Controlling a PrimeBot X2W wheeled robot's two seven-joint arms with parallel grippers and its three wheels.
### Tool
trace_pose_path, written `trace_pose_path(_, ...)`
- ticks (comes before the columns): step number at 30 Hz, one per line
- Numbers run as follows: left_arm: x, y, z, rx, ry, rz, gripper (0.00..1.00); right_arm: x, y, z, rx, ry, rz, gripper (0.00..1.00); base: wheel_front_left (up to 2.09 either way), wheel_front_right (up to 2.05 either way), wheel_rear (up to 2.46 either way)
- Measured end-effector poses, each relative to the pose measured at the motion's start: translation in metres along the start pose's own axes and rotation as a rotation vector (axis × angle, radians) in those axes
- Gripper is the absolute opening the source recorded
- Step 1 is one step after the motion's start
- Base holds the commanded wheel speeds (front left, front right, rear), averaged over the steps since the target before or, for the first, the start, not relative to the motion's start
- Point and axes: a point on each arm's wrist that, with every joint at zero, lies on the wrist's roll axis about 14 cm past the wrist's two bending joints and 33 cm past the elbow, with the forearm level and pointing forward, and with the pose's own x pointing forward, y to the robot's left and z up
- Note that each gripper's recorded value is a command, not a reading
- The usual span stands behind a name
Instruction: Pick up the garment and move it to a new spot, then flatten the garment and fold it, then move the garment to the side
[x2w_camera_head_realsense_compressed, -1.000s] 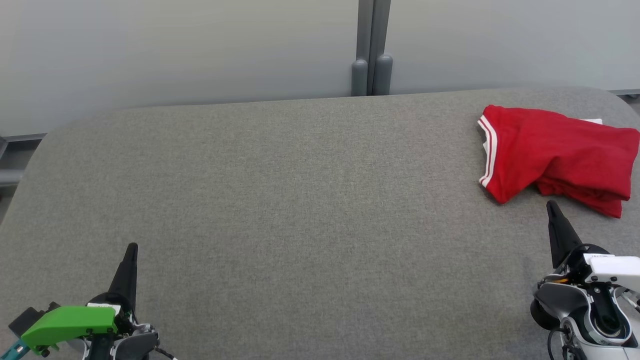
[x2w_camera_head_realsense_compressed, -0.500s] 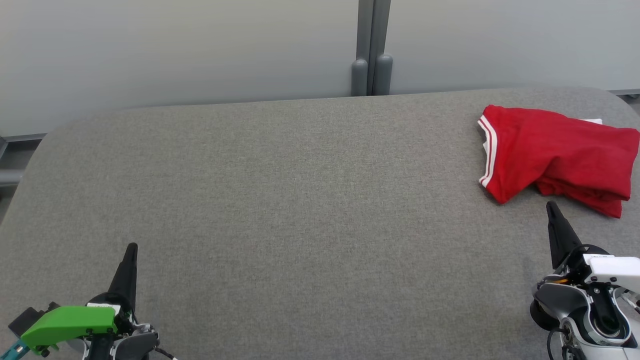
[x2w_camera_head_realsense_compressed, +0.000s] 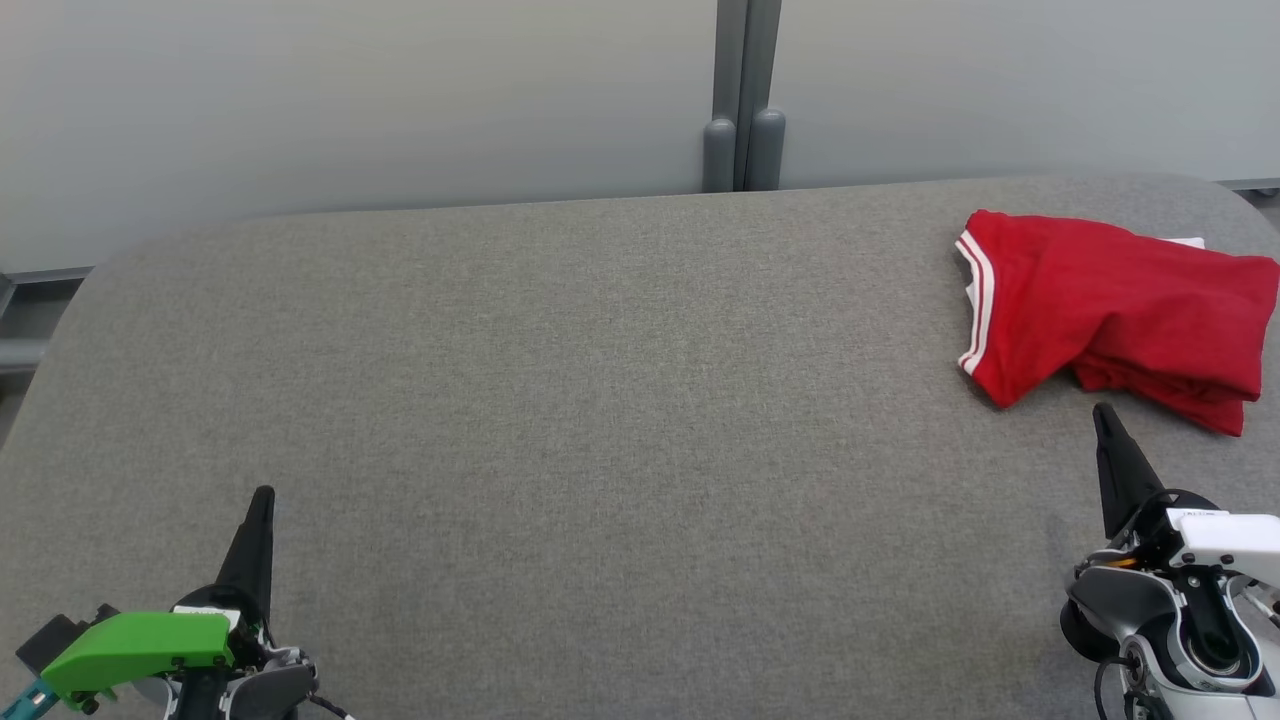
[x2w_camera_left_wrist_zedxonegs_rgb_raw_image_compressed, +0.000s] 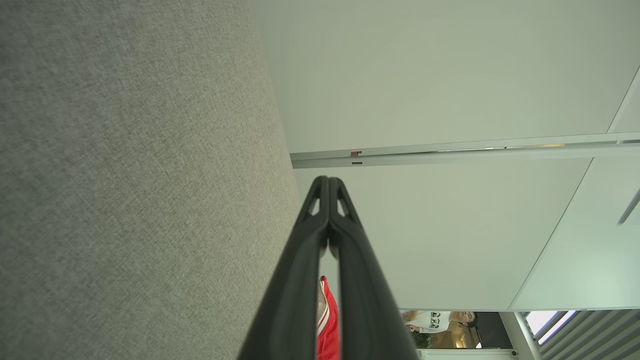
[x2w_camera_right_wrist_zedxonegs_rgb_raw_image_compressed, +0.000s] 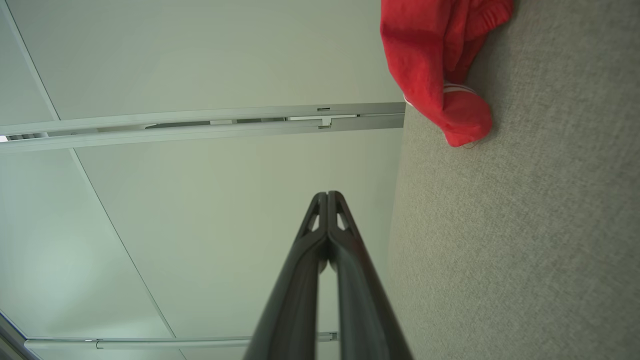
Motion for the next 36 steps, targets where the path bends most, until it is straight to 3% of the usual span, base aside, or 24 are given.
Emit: trace_pose_path(36, 0.0001, -0.0009, 0.0008, 0.0, -0.002, -0.007, 0.0, -0.0002, -0.0011, 0.0001, 0.003, 0.001, -0.003, 0.0, 0.0, 0.0, 0.0)
